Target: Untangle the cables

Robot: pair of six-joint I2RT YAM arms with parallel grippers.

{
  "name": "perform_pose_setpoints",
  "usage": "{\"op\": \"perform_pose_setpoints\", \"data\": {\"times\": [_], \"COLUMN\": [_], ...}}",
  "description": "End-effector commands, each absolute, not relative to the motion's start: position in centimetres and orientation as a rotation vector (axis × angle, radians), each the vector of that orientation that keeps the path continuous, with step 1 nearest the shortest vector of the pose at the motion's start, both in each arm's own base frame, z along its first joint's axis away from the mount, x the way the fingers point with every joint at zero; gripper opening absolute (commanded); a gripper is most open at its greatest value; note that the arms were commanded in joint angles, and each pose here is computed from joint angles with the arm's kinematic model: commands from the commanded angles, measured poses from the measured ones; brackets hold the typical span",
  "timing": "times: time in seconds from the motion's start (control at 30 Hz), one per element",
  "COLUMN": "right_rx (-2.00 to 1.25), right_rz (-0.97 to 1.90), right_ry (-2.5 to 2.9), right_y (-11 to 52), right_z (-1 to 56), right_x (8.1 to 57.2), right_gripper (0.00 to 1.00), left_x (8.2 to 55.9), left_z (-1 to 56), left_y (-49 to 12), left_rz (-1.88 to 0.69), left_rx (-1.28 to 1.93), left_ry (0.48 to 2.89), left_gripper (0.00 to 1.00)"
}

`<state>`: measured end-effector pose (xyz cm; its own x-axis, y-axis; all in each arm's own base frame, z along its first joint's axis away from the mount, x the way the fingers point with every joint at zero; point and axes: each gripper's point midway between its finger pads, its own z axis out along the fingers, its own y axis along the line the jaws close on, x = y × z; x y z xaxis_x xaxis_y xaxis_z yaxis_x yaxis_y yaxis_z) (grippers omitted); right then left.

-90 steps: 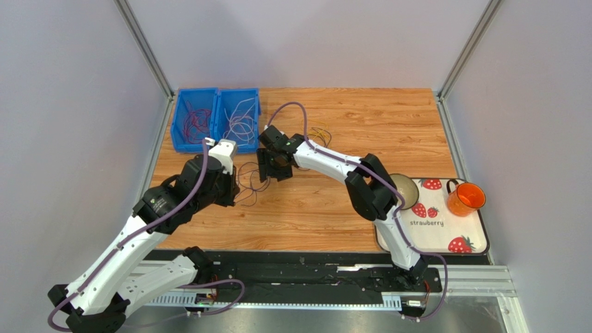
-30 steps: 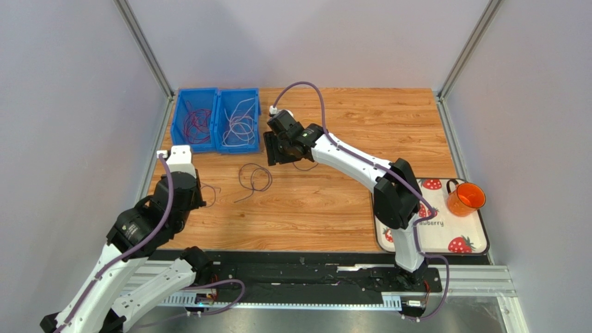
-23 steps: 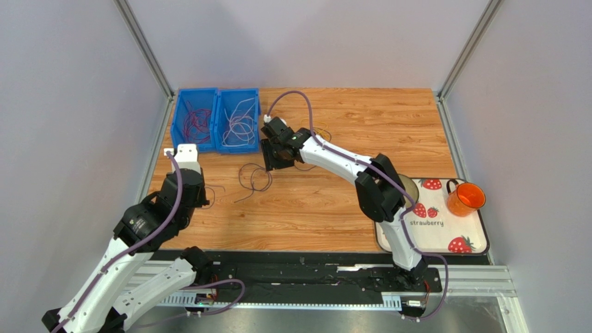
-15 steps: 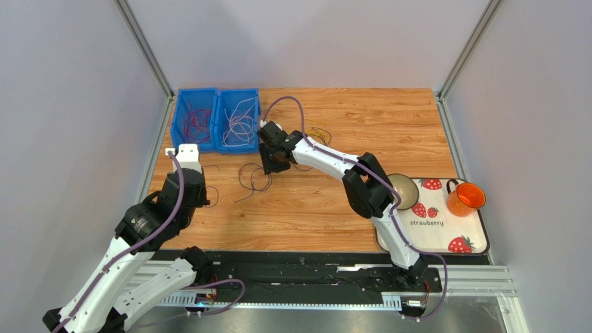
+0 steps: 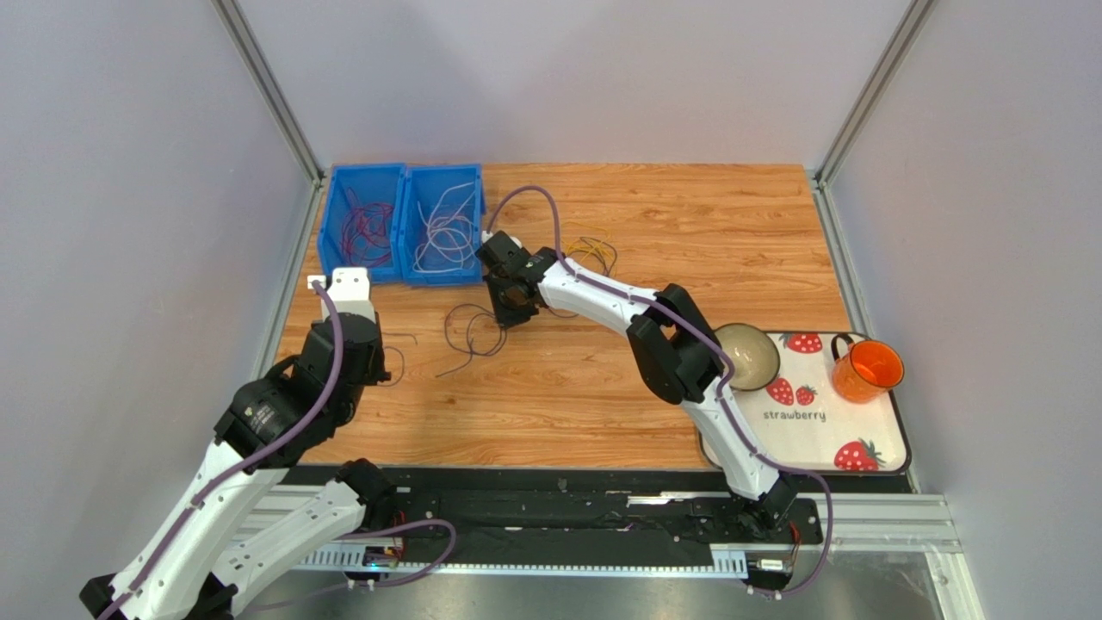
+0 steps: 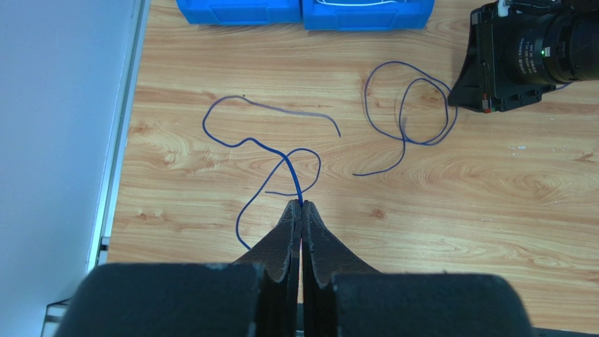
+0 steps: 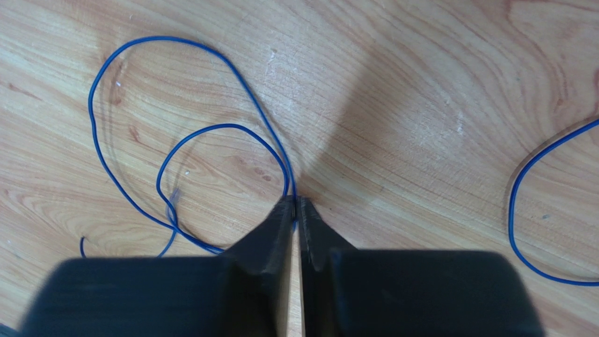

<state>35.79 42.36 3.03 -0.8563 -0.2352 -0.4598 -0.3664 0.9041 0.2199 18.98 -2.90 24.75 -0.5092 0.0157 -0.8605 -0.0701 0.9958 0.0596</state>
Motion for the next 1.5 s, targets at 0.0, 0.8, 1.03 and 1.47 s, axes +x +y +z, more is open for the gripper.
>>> {"op": "perform_pose_setpoints", "data": {"times": [0.0,0.8,1.03,1.47], "right_rx": [-0.442,-0.253,-0.209,-0.207], "right_rz": [0.458,0.468,0.513,0.494], "right_ry": [2.581,2.122,2.104,2.06], "right_y": [43.5,31.1,29.4,26.3], "right_z": [4.6,30.4,30.5,32.0], "right_x": [36.4,32.8,30.9,28.8], "right_gripper": [0.02,0.0,0.0,0.0], "left_x": [19.4,19.2,19.8,25.0], "left_z": [25.0,25.3,26.0,38.7], "left_y": [-3.0,-3.2,-5.4,-9.4], "left_rz": [0.105,0.074,-0.025,-0.117], "left_rx": [-0.041,-0.035,0.021,0.087], "left_ry": [2.085,2.072,2.088,1.881], "left_gripper": [0.0,0.0,0.0,0.0]}}
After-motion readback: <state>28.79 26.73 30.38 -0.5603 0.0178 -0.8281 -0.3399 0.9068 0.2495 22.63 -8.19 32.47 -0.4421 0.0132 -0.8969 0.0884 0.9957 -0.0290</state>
